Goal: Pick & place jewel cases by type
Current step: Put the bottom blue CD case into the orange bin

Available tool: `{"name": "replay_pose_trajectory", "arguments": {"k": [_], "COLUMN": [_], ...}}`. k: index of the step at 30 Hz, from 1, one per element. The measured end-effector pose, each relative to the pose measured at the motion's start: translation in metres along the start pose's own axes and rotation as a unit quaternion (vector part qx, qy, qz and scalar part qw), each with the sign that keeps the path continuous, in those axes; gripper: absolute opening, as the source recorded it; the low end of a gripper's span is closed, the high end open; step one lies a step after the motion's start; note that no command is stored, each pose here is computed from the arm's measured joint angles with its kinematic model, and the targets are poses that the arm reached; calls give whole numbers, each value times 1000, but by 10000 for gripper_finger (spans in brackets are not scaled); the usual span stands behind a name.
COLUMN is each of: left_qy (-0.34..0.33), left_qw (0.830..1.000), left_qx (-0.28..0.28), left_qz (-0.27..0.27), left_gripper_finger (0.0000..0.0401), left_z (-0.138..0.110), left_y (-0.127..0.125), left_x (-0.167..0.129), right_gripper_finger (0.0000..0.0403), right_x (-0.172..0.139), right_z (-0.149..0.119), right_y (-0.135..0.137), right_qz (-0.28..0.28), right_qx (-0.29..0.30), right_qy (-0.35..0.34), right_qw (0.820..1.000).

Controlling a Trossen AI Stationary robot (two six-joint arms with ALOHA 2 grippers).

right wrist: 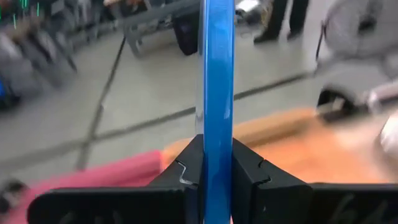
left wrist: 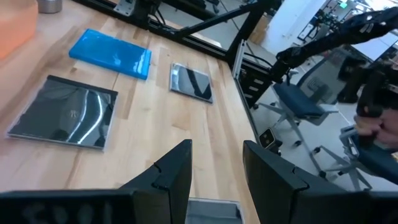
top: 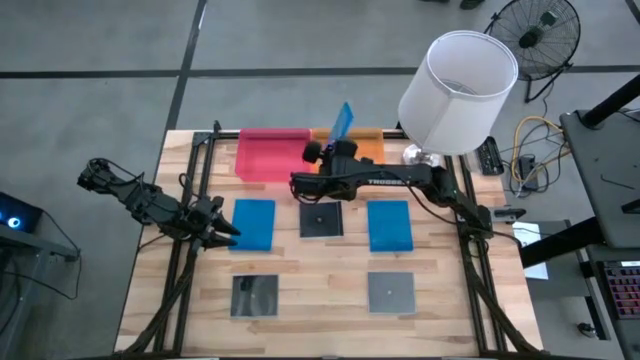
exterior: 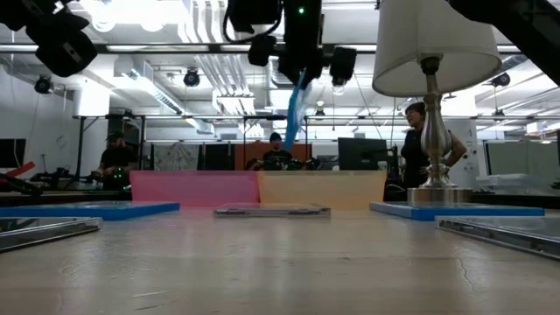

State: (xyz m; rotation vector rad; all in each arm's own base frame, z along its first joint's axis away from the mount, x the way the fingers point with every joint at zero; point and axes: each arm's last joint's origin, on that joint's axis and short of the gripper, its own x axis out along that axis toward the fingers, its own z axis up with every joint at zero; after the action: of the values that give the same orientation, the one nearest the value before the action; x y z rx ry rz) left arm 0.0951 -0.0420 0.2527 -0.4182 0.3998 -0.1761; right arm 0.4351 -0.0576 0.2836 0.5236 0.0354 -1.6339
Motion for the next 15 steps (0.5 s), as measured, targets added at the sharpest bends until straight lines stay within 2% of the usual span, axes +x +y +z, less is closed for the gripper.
{"name": "replay_pose_trajectory", "arguments": {"k": [3,7,11,15], "left_qy": [0,-1,0,-1], "left_qw": [1000,1000,1000,1000], "left_qx": [5,6,-1,-16], "left_qz": [0,4,6,11], "left_gripper_finger": [126,126,126,126], "left_z": [0,0,-1,-1], "left_y": [0,0,1,1], "left_x": [0,0,1,2], "right_gripper_finger": [29,29,29,29], "right_x": [-3,-7,-8,-7], "right_z": [10,22,25,22], "right_y": [-1,-3,-3,-4], "right_qz": [4,8,5,-1], "right_qx": [-114,-237,-354,-459], "right_qy": [-2,-18,-28,-30], "right_qw": [993,971,935,888]}}
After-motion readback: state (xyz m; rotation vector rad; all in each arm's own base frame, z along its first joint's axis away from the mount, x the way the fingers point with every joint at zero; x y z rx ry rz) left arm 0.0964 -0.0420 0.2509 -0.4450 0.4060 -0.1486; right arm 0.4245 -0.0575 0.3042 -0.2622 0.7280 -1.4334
